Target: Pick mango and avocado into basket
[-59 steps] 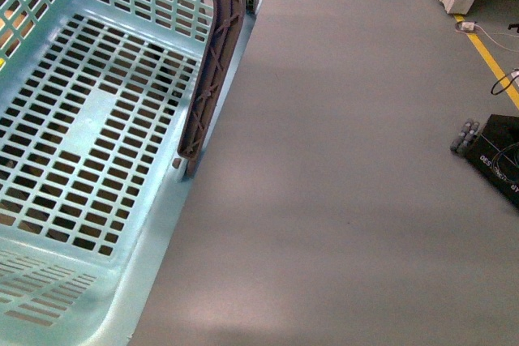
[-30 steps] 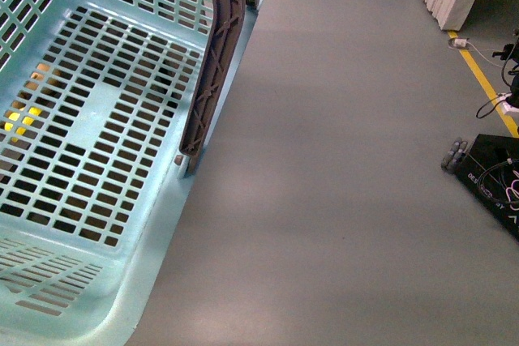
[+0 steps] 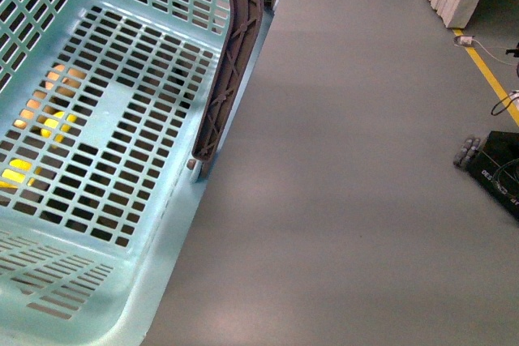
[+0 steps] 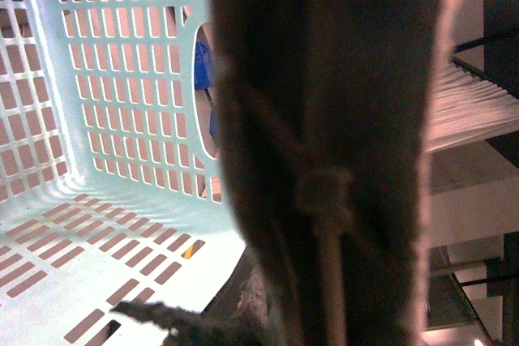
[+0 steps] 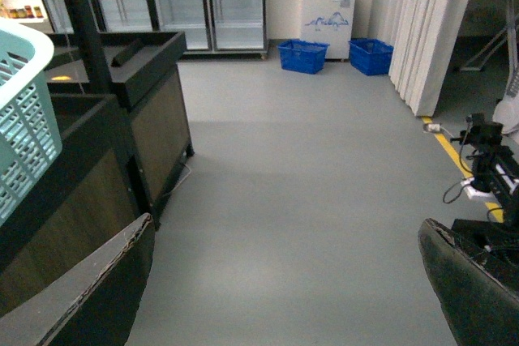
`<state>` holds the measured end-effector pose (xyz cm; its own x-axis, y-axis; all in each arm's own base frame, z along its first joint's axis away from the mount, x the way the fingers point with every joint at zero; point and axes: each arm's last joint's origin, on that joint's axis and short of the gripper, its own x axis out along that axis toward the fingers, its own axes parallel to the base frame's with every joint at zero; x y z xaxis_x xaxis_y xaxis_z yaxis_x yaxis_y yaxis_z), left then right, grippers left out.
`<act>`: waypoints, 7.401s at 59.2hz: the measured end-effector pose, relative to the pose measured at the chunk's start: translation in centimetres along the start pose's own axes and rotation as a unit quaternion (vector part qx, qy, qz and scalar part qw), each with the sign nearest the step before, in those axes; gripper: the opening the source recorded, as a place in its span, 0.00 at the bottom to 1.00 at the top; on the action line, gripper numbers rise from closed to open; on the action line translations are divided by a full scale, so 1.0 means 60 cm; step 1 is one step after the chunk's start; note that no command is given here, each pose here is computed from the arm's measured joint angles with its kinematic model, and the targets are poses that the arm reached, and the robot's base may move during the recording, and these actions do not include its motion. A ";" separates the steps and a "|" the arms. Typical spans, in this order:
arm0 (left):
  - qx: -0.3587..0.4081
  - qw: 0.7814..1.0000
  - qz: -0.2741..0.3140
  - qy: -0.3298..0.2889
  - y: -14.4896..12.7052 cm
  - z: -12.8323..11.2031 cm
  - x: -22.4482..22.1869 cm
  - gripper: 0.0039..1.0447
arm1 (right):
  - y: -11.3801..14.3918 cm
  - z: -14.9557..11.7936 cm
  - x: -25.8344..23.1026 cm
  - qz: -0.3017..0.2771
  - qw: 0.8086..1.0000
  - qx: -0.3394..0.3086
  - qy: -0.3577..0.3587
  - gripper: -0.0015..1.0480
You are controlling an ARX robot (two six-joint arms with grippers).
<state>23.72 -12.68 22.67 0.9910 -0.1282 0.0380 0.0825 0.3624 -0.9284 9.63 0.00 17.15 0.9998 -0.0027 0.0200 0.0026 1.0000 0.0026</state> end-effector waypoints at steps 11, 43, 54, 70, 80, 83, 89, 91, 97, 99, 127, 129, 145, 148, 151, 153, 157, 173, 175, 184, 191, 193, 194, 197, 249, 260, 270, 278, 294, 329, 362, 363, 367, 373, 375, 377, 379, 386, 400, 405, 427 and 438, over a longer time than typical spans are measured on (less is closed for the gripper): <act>0.001 1.000 0.002 -0.005 0.001 0.001 0.000 0.05 | 0.000 0.000 0.000 0.000 1.000 0.000 -0.001 0.92; 0.002 1.000 0.003 -0.006 0.001 0.002 0.001 0.05 | 0.000 0.000 0.000 0.001 1.000 0.000 0.000 0.92; 0.002 1.000 0.003 -0.007 0.001 0.002 0.001 0.05 | 0.000 0.000 0.000 0.001 1.000 0.000 -0.001 0.92; 0.003 1.000 0.004 -0.008 0.001 0.002 0.000 0.05 | 0.000 0.000 0.000 0.001 1.000 0.000 -0.001 0.92; 0.002 1.000 0.003 -0.005 0.001 0.002 0.000 0.05 | 0.000 0.000 0.000 0.000 1.000 0.000 -0.001 0.92; 0.002 1.000 0.003 -0.006 0.002 0.002 0.000 0.05 | 0.000 0.000 0.000 0.002 1.000 0.000 0.000 0.92; 0.003 1.000 0.003 -0.007 0.001 0.002 0.000 0.05 | 0.000 0.000 0.000 0.002 1.000 0.000 0.000 0.92; 0.003 1.000 0.003 -0.006 0.001 0.002 0.000 0.05 | 0.000 0.000 0.000 0.000 1.000 0.000 0.000 0.92; 0.003 1.000 0.003 -0.006 0.002 0.002 0.000 0.05 | 0.000 0.000 0.000 0.001 1.000 0.000 -0.001 0.92; 0.003 1.000 0.004 -0.007 0.002 0.002 0.000 0.05 | 0.000 0.000 0.000 0.002 1.000 0.000 0.000 0.92; 0.003 1.000 0.004 -0.007 0.002 0.002 0.000 0.05 | 0.000 0.000 0.000 0.001 1.000 0.000 0.000 0.92; 0.003 1.000 0.003 -0.006 0.002 0.002 0.000 0.05 | 0.000 0.000 0.000 0.001 1.000 0.000 0.000 0.92; 0.002 1.000 0.003 -0.007 0.002 0.002 0.000 0.05 | 0.000 0.000 0.000 0.001 1.000 0.000 0.000 0.92; 0.003 1.000 0.004 -0.009 0.002 0.002 0.000 0.05 | 0.000 0.000 0.000 0.000 1.000 0.000 0.000 0.92; 0.003 1.000 0.004 -0.008 0.002 0.003 0.000 0.05 | 0.000 0.000 0.000 0.000 1.000 0.000 0.001 0.92; 0.003 1.000 0.004 -0.008 0.002 0.002 0.000 0.05 | 0.000 0.000 0.000 0.000 1.000 0.000 0.000 0.92; 0.002 1.000 0.004 -0.007 0.002 0.002 0.000 0.05 | 0.000 0.000 0.000 0.002 1.000 0.000 0.000 0.92; 0.003 1.000 0.005 -0.009 0.002 0.003 0.000 0.05 | 0.000 0.000 0.000 0.002 1.000 0.000 0.000 0.92; 0.003 1.000 0.005 -0.009 0.002 0.003 0.000 0.05 | 0.000 0.000 0.000 0.002 1.000 0.000 -0.001 0.92; 0.003 1.000 0.004 -0.008 0.002 0.003 0.000 0.05 | 0.000 0.000 0.000 0.002 1.000 0.000 -0.001 0.92; 0.003 1.000 0.007 -0.013 0.004 0.006 0.001 0.05 | 0.000 0.000 0.000 0.004 1.000 0.000 0.000 0.92; 0.004 1.000 0.008 -0.015 0.004 0.006 0.002 0.05 | 0.000 0.000 0.000 0.004 1.000 0.000 0.000 0.92; 0.005 1.000 0.008 -0.016 0.004 0.007 0.002 0.05 | 0.000 0.000 0.000 0.004 1.000 0.000 0.000 0.92; 0.009 1.000 0.008 -0.017 0.004 0.007 0.001 0.05 | 0.000 0.000 0.000 0.003 1.000 0.000 0.000 0.92; 0.275 0.781 -0.193 0.527 -0.045 -0.095 0.182 0.04 | 0.000 0.000 0.000 0.002 1.000 0.000 0.000 0.92; 0.297 0.775 -0.170 0.532 -0.037 -0.095 0.181 0.04 | -0.042 -0.044 0.047 -0.169 0.931 0.126 0.298 0.92; 0.304 0.775 -0.171 0.527 -0.036 -0.092 0.183 0.04 | -0.075 -0.088 0.138 -0.199 0.907 0.127 0.348 0.92; 0.301 0.772 -0.176 0.532 -0.037 -0.093 0.181 0.04 | -0.077 -0.177 0.221 -0.212 0.847 0.152 0.463 0.92; 0.302 0.772 -0.176 0.532 -0.038 -0.095 0.181 0.04 | -0.073 -0.280 0.342 -0.296 0.785 0.243 0.487 0.92; 0.301 0.771 -0.177 0.532 -0.037 -0.095 0.181 0.04 | -0.056 -0.321 0.474 -0.378 0.737 0.373 0.419 0.92; 0.302 0.772 -0.176 0.531 -0.037 -0.095 0.181 0.04 | -0.087 -0.362 0.496 -0.388 0.730 0.363 0.429 0.64; 0.302 0.772 -0.176 0.531 -0.037 -0.095 0.181 0.04 | -0.089 -0.362 0.496 -0.388 0.731 0.364 0.428 0.63; 0.302 0.772 -0.176 0.532 -0.037 -0.095 0.181 0.04 | -0.091 -0.360 0.495 -0.387 0.732 0.364 0.427 0.62; 0.302 0.771 -0.176 0.531 -0.037 -0.095 0.181 0.04 | -0.098 -0.348 0.487 -0.387 0.738 0.360 0.420 0.62; 0.303 0.772 -0.176 0.531 -0.037 -0.095 0.181 0.04 | -0.100 -0.342 0.484 -0.387 0.740 0.360 0.416 0.62; 0.303 0.772 -0.176 0.531 -0.037 -0.094 0.181 0.04 | -0.104 -0.330 0.479 -0.386 0.743 0.360 0.410 0.62; 0.303 0.772 -0.176 0.531 -0.037 -0.094 0.181 0.04 | -0.113 -0.308 0.473 -0.385 0.749 0.362 0.399 0.62; 0.303 0.772 -0.176 0.531 -0.037 -0.094 0.181 0.04 | -0.133 -0.237 0.455 -0.375 0.772 0.372 0.353 0.62; 0.303 0.771 -0.176 0.531 -0.037 -0.095 0.181 0.04 | -0.147 -0.071 0.390 -0.304 0.830 0.380 0.272 0.62; 0.303 0.771 -0.176 0.531 -0.037 -0.095 0.181 0.04 | -0.133 -0.012 0.356 -0.253 0.854 0.377 0.254 0.62; 0.304 0.772 -0.176 0.531 -0.037 -0.094 0.181 0.04 | 0.059 0.169 0.229 0.017 0.956 0.252 0.151 0.62; 0.303 0.771 -0.176 0.531 -0.037 -0.094 0.181 0.04 | 0.138 0.083 0.240 0.022 0.964 0.166 0.207 0.61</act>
<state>33.70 -20.11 23.06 0.2776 -0.8846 -0.3747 0.6805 0.4564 -0.5733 23.96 8.24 22.44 0.9214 0.1091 -0.3731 0.0224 0.9432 0.3313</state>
